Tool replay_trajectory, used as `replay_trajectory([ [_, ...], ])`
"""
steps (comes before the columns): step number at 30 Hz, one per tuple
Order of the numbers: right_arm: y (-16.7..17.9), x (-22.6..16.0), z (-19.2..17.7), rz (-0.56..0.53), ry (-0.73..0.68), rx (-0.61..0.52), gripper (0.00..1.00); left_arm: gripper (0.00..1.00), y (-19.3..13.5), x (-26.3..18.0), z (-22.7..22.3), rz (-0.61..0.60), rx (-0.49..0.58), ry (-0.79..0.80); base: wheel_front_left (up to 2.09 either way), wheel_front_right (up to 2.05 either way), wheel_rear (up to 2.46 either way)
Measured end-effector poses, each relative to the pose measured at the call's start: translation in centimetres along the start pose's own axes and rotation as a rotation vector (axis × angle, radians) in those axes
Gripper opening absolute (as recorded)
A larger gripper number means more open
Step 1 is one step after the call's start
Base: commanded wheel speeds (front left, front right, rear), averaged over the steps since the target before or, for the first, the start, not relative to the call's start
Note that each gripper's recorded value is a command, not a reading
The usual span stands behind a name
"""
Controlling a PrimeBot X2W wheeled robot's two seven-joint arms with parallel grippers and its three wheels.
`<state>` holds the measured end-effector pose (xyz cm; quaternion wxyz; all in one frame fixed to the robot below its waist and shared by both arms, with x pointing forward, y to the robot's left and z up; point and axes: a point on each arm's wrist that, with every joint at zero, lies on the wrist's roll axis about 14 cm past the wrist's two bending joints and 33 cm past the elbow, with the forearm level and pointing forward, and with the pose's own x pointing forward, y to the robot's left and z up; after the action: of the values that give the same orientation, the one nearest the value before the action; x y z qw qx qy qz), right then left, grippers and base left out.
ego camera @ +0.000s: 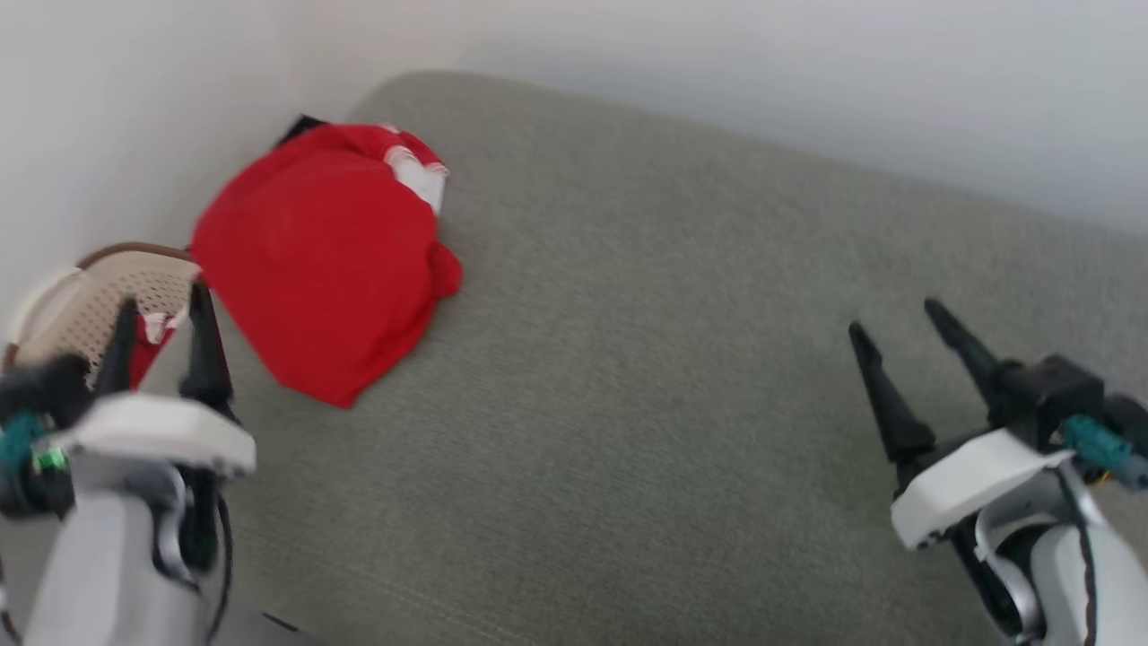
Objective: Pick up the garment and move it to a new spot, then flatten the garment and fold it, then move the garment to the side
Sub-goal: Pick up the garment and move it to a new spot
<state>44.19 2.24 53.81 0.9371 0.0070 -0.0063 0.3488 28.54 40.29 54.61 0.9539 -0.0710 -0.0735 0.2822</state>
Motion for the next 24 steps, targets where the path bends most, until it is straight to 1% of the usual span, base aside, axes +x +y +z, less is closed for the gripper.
replay_trajectory([
  [4, -1.8, 0.5, -0.1, -0.017, 0.0, -0.009, 1.0, 1.0, -1.3, 4.0, -0.5, -0.032, 0.02, 0.033, 0.0, 0.0, 0.0],
  [8, -4.1, 0.9, -0.3, -0.046, -0.004, -0.019, 1.0, 1.0, -3.0, 7.9, -1.9, -0.052, 0.045, 0.084, 0.0, 0.0, 0.0],
  [13, -6.8, 0.9, -1.0, -0.085, 0.0, -0.025, 1.0, 1.0, -4.7, 11.9, -5.3, -0.049, 0.056, 0.199, 0.0, 0.0, 0.0],
  [14, -8.0, 0.9, -1.3, -0.102, 0.006, -0.028, 1.0, 1.0, -5.2, 13.0, -7.5, -0.032, 0.066, 0.275, 0.0, 0.0, 0.0],
  [18, -9.9, 0.6, -2.1, -0.132, 0.017, -0.034, 1.0, 1.0, -5.9, 14.6, -11.5, -0.001, 0.09, 0.415, 0.0, 0.0, 0.0],
  [20, -11.1, 0.3, -2.6, -0.16, 0.032, -0.035, 1.0, 1.0, -6.2, 14.6, -14.1, 0.025, 0.093, 0.518, 0.0, 0.0, 0.0],
  [22, -11.7, 0.2, -3.1, -0.166, 0.039, -0.036, 1.0, 1.0, -6.3, 14.6, -16.0, 0.046, 0.097, 0.586, 0.0, 0.0, 0.0],
  [24, -11.9, 0.1, -3.8, -0.167, 0.058, -0.03, 1.0, 1.0, -5.6, 14.1, -18.0, 0.088, 0.116, 0.675, 0.0, 0.0, 0.0],
])
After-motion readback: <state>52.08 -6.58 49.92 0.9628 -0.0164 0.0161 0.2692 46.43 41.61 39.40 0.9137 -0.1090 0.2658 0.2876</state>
